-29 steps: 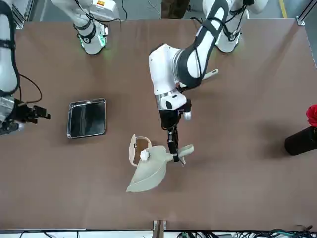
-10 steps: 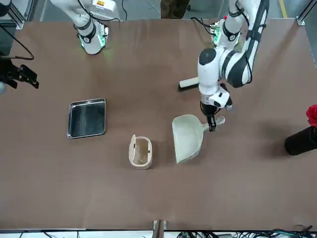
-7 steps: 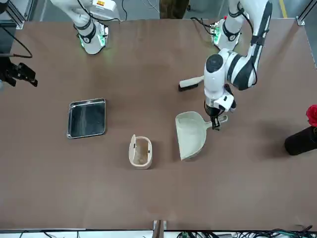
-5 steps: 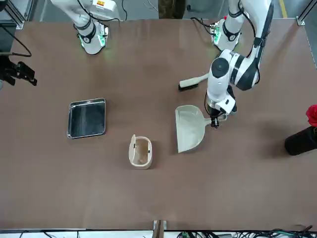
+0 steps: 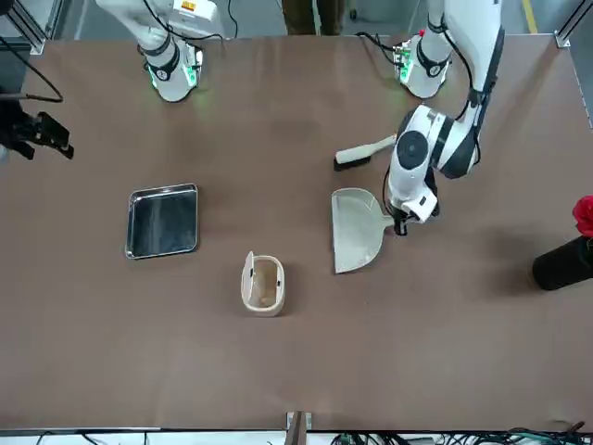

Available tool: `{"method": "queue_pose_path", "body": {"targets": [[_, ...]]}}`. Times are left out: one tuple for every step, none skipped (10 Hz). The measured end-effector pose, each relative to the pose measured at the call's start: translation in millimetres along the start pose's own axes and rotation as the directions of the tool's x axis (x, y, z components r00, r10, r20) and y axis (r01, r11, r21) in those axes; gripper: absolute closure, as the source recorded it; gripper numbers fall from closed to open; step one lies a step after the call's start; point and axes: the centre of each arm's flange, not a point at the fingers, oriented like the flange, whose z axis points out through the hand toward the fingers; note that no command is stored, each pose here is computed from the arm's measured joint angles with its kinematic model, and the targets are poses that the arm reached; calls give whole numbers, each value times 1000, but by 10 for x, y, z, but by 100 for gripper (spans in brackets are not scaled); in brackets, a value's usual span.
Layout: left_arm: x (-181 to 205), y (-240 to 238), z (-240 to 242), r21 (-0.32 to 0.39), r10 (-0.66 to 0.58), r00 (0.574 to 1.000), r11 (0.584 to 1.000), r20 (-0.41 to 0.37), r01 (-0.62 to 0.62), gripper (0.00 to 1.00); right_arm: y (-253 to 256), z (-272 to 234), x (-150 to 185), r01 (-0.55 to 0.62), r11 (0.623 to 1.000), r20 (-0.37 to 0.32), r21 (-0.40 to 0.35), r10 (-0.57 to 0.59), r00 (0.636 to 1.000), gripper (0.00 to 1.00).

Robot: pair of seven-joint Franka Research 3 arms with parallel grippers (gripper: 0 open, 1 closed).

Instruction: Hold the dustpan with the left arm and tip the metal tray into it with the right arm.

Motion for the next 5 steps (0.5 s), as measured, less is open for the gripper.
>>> {"method": "queue_pose_path", "body": {"targets": [[13,5,26,4,-3,1000,1000,-2,3,67,-8,9,0,-16,1000,2,6,16,1000,0],[23,11,27,5,-2,1000,1000,-2,2,67,-24,15,0,-35,999,3,9,35,999,0],[25,17,22,3,4,1000,1000,-1,-4,67,-41,18,0,-44,999,4,9,43,999,0],[23,30,5,0,9,1000,1000,1,-9,57,-53,19,-1,-47,999,5,10,47,999,0],[18,43,-19,-5,12,1000,1000,4,-12,41,-54,22,-1,-48,999,6,10,48,999,0]]}}
